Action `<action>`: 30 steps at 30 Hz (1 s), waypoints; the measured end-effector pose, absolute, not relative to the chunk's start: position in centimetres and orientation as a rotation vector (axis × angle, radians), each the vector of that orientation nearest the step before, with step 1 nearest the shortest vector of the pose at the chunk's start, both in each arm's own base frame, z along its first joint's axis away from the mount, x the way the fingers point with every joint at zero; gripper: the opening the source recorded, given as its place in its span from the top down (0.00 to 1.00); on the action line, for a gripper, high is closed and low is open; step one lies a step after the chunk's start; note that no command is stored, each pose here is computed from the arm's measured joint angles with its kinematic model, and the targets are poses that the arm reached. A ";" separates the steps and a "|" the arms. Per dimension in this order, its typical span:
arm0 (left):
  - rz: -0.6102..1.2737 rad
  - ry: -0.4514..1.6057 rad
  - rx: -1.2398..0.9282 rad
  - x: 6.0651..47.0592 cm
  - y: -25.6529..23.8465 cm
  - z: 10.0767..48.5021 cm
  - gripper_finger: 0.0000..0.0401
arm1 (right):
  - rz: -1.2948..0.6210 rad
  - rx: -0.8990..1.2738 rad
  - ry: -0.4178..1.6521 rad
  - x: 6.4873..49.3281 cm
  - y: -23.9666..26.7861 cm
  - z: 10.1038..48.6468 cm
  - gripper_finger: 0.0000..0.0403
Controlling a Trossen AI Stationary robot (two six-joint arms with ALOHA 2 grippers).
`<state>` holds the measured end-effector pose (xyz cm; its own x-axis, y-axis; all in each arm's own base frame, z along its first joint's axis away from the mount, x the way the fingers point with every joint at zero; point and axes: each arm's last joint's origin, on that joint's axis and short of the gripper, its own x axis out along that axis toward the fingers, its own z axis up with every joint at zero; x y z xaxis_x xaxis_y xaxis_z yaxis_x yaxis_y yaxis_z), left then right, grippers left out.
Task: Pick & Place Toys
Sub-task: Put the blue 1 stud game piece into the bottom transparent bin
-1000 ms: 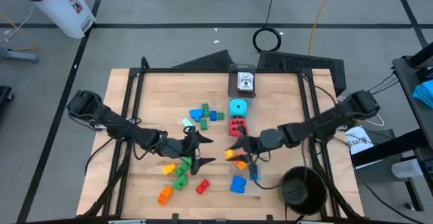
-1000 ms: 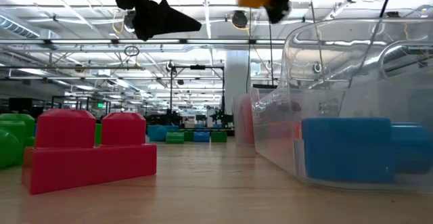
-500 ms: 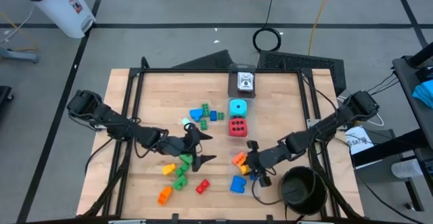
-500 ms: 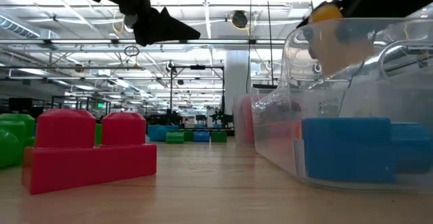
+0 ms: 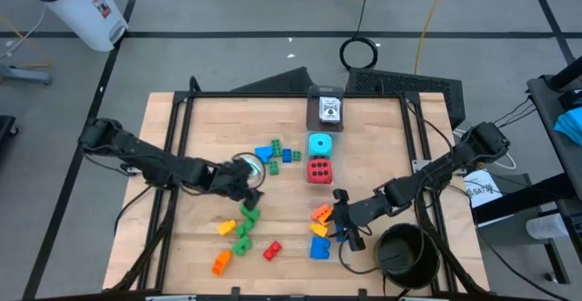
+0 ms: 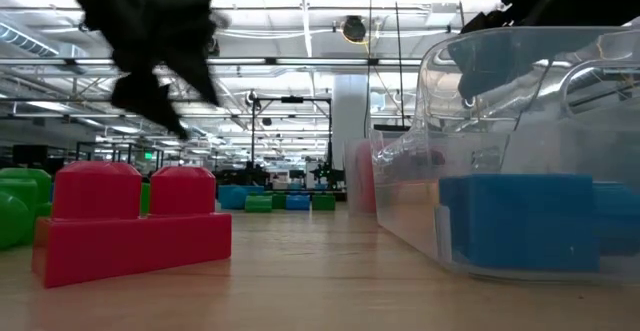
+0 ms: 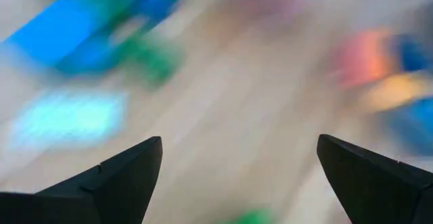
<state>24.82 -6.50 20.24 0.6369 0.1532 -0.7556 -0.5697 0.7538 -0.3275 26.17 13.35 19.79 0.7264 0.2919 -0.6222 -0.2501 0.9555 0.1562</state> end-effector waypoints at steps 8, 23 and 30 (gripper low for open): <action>0.912 1.158 -0.696 19.8 -4.9 18.5 0.00 | 0.302 0.057 0.691 26.2 13.4 19.8 0.52; 1.209 1.351 -0.769 15.8 -2.9 14.6 0.00 | 0.305 0.054 0.689 26.2 13.4 19.8 0.53; 1.064 1.352 -0.759 16.3 -2.7 13.8 0.02 | 0.306 0.054 0.689 26.2 13.4 19.8 0.53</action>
